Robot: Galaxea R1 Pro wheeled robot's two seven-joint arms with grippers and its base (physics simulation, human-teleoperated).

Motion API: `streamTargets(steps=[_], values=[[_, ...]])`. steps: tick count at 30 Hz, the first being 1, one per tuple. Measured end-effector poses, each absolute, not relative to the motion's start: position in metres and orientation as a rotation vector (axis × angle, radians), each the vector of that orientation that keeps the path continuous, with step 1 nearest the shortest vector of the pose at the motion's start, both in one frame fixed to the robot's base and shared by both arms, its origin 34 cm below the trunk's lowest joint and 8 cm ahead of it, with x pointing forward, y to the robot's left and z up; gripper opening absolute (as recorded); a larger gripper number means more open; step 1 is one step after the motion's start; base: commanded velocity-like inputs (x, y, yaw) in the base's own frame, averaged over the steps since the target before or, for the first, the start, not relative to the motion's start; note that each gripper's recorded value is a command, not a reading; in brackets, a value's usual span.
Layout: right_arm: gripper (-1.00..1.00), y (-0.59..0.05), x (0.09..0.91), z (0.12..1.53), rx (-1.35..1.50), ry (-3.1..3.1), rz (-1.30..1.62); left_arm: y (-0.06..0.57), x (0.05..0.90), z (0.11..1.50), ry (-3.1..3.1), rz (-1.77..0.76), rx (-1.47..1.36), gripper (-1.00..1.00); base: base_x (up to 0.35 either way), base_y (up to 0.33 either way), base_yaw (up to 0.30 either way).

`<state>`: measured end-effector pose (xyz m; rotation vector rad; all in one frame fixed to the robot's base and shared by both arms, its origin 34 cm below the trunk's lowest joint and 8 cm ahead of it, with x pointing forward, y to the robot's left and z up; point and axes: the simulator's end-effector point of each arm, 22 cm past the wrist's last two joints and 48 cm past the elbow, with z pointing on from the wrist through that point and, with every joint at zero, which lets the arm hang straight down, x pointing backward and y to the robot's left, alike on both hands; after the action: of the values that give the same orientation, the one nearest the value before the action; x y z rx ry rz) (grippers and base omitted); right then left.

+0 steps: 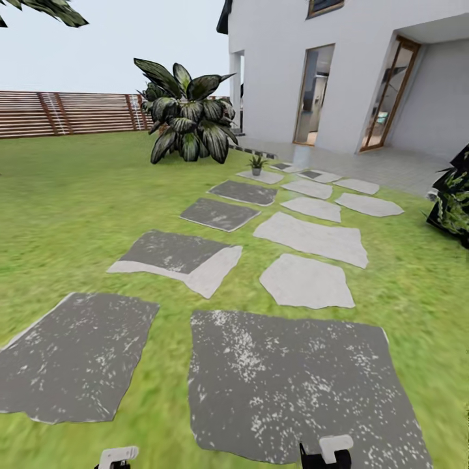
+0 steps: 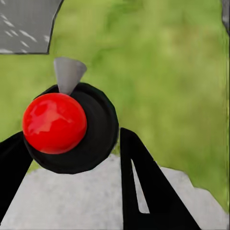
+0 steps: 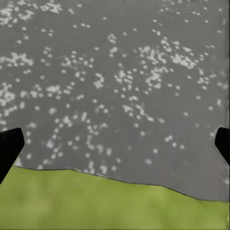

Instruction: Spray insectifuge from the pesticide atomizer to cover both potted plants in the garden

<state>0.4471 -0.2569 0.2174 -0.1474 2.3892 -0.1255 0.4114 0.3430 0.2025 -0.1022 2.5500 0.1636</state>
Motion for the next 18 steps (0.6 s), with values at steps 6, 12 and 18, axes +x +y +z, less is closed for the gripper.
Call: streamTargets(steps=[6,12,18], values=[[1.00,-0.2576,0.4475,0.2181,-0.149,2.388,-0.127,0.3417,0.4127,0.2034,2.547,0.161,-0.100,-1.00,0.340,-0.005,-0.162],[1.00,-0.2599,0.4471,0.2178,-0.150,2.390,-0.131,0.3405,0.4130,0.2034,2.547,0.159,-0.097,-1.00,0.340,0.000,-0.012],[1.00,-0.2622,0.4467,0.2177,-0.152,2.390,-0.137,0.3405,0.4129,0.2034,2.547,0.159,-0.107,-1.00,0.340,0.050,-0.001]])
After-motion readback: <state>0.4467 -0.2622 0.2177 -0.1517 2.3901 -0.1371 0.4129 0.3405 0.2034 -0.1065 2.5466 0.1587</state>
